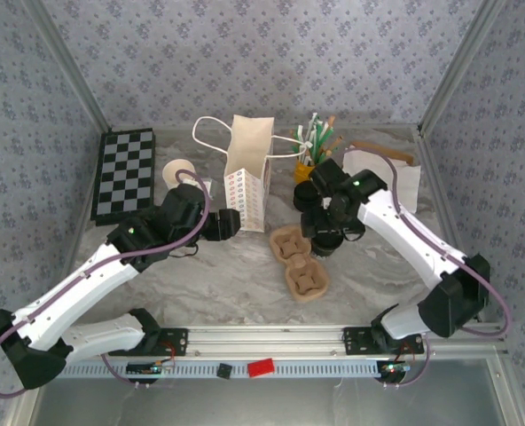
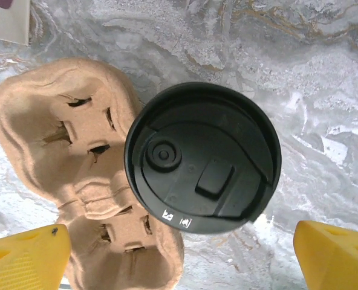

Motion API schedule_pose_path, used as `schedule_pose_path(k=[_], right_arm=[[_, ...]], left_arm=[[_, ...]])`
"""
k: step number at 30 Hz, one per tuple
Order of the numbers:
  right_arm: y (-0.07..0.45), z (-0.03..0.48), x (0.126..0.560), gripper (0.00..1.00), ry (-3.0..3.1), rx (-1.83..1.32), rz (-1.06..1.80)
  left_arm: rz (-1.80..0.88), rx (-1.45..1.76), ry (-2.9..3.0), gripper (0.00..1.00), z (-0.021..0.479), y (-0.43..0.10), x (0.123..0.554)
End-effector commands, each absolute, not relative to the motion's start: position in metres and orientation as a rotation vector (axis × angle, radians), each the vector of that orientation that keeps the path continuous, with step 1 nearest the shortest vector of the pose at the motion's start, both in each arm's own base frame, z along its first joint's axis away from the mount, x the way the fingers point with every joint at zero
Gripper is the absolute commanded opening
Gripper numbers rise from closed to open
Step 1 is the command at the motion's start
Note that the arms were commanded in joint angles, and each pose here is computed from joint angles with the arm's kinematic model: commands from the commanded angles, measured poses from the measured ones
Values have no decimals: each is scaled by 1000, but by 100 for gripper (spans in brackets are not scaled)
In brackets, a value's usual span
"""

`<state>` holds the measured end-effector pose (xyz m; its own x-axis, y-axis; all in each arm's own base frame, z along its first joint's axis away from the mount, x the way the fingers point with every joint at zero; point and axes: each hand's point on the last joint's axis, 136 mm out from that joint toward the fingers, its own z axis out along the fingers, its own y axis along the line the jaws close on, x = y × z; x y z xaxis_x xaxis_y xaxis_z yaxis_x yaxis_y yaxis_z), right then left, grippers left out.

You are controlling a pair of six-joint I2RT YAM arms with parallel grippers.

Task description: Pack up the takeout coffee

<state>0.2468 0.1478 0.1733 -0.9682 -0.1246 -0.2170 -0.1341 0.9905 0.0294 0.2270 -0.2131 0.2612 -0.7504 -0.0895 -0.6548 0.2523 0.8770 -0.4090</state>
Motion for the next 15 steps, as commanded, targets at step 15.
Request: schedule_pose_path(k=[15], right_arm=[[147, 149, 258, 98, 2996, -297, -97]], left_arm=[[-603, 82, 2309, 74, 265, -199, 228]])
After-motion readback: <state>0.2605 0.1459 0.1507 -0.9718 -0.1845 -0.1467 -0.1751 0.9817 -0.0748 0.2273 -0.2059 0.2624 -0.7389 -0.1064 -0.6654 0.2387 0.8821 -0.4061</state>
